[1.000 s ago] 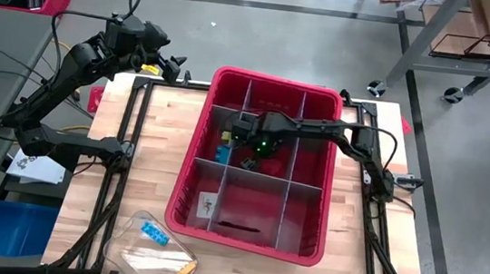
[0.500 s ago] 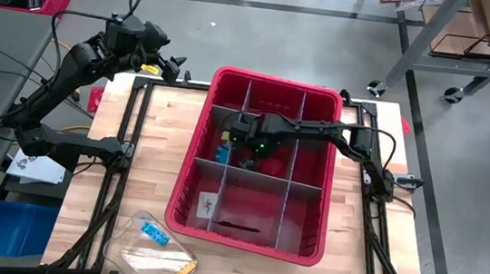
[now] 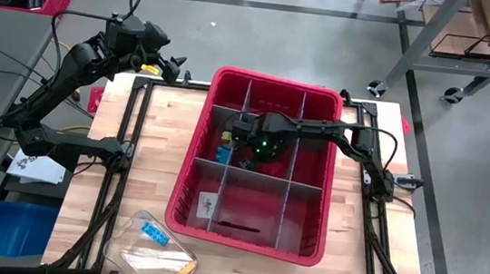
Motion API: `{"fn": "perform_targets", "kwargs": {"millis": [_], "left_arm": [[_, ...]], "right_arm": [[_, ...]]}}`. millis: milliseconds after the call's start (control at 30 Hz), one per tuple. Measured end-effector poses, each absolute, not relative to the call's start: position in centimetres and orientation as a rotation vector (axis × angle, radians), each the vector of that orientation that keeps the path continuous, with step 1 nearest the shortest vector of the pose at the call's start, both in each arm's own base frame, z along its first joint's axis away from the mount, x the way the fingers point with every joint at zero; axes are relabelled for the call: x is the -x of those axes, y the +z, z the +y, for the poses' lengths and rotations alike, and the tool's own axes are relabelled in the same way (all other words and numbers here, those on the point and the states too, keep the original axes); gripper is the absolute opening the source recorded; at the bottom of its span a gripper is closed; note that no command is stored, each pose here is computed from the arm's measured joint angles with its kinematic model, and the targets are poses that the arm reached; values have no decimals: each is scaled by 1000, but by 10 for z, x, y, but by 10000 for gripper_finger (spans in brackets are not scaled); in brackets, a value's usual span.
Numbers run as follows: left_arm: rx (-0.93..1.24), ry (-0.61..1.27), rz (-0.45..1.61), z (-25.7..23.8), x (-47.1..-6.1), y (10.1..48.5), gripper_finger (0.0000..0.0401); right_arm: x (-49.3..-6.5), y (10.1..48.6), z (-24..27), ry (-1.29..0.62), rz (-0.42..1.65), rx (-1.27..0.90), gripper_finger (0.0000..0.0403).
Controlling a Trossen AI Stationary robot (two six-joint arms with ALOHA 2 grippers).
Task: Sort blocks
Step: Move the orange block
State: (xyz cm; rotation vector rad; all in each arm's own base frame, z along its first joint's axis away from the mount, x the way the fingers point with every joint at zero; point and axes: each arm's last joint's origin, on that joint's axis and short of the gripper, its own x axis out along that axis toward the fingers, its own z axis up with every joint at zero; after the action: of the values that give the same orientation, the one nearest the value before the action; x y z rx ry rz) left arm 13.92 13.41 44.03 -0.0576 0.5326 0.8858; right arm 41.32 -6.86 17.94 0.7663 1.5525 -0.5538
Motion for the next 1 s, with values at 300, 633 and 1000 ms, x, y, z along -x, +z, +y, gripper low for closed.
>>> {"fn": "perform_targets", "kwargs": {"millis": [300, 633, 1000], "left_arm": [[-11, 892, 568, 135, -139, 440, 346], [-12, 895, 573, 135, -138, 440, 346], [-22, 892, 573, 135, -138, 440, 346]], "right_arm": [[-404, 207, -70, -704, 1460, -832, 332], [-392, 241, -84, -774, 1320, -905, 332], [-392, 221, -60, -676, 1376, -855, 332]]}}
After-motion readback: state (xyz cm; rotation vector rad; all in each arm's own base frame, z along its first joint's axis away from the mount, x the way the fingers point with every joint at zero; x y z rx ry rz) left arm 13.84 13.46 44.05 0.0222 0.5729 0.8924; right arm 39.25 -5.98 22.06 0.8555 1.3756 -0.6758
